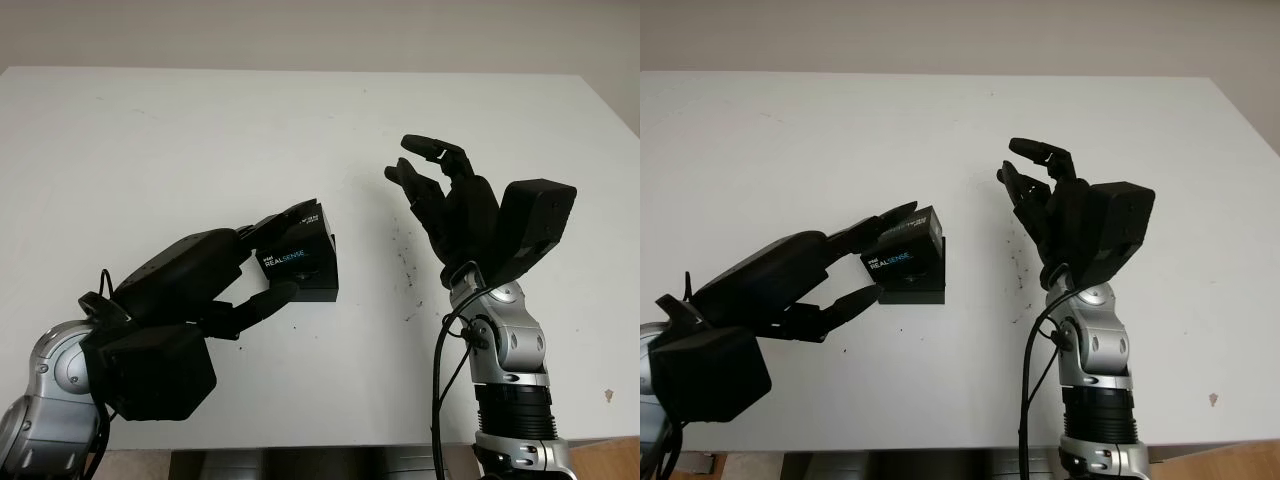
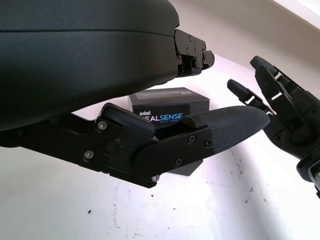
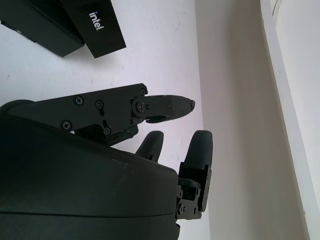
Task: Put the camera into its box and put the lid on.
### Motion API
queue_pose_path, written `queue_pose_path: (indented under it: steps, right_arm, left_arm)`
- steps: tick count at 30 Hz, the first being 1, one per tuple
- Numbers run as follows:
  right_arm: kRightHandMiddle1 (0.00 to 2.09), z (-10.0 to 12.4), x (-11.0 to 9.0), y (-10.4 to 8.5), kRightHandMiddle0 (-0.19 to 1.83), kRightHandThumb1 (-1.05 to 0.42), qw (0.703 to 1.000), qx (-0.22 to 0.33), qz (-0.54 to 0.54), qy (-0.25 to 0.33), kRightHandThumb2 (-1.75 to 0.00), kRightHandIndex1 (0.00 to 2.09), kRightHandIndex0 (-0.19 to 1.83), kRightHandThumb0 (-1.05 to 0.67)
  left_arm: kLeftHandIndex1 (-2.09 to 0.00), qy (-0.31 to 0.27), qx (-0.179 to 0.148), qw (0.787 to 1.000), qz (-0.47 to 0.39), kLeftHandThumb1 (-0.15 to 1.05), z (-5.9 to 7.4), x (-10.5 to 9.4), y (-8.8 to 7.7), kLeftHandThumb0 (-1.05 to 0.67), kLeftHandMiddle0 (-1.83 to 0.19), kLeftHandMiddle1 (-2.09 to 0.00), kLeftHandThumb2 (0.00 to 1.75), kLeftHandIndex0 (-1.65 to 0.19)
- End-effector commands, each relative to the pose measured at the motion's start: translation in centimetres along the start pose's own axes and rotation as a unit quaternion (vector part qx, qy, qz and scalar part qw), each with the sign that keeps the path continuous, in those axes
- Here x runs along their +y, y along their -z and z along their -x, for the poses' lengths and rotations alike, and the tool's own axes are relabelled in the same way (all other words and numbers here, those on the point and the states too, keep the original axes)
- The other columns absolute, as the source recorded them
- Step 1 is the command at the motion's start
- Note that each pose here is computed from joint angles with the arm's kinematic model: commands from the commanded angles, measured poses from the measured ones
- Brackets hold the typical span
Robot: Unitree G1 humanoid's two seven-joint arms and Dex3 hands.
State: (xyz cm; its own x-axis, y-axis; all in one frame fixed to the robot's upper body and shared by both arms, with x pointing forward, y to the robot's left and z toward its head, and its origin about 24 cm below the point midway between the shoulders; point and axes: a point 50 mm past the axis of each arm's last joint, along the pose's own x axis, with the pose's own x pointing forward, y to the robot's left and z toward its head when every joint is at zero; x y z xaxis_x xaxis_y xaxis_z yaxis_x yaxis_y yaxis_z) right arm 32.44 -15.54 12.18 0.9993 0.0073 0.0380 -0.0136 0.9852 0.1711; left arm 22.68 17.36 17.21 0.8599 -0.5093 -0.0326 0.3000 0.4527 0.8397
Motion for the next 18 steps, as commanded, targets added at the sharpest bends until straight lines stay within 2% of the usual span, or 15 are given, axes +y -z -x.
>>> queue_pose_path:
  steps: [1,7,11,13,15,17,18]
  right_arm:
    - [1.42,0.0,-0.1,-0.1,-0.03,-1.05,1.0,-0.004,-0.003,0.0,-0.22,1.14,0.06,-0.28]
    - [1.42,0.0,0.0,-0.1,-0.02,-1.05,1.0,-0.001,-0.001,0.005,-0.22,1.15,0.08,-0.28]
    - [1.41,0.0,0.0,-0.1,-0.03,-1.05,1.0,0.0,-0.002,0.006,-0.22,1.14,0.07,-0.29]
    - [1.41,0.0,-0.1,-0.2,-0.02,-1.05,1.0,0.001,-0.001,0.008,-0.22,1.14,0.07,-0.29]
    - [1.41,-0.1,-0.1,-0.2,-0.02,-1.05,1.0,0.001,-0.003,0.008,-0.22,1.14,0.07,-0.28]
    - [1.41,-0.1,-0.1,-0.1,-0.02,-1.05,1.0,0.0,-0.003,0.005,-0.23,1.15,0.08,-0.27]
    - [1.42,-0.1,-0.1,-0.1,-0.02,-1.05,1.0,-0.002,-0.004,0.002,-0.23,1.15,0.08,-0.27]
  left_arm:
    - [-0.06,-0.004,-0.006,1.0,-0.009,1.05,0.4,0.4,-0.4,-0.78,-0.15,-0.07,0.79,-0.05]
    - [-0.06,-0.008,0.0,1.0,-0.02,1.05,0.7,0.8,-0.4,-0.78,-0.18,-0.07,0.78,-0.07]
    - [-0.06,-0.068,-0.005,0.996,-0.049,1.05,1.5,2.3,-0.9,-0.8,-0.19,-0.07,0.72,-0.09]
    - [-0.06,-0.118,-0.02,0.992,-0.048,1.05,1.9,3.4,-1.4,-0.83,-0.15,-0.05,0.65,-0.08]
    - [-0.06,-0.174,-0.052,0.983,-0.032,1.05,1.8,4.7,-1.7,-0.84,-0.17,-0.06,0.55,-0.1]
    - [-0.06,-0.212,-0.075,0.974,-0.015,1.05,1.3,6.1,-1.6,-0.84,-0.19,-0.07,0.46,-0.1]
    - [-0.06,-0.211,-0.086,0.974,0.01,1.05,0.5,7.0,-1.1,-0.84,-0.2,-0.07,0.42,-0.1]
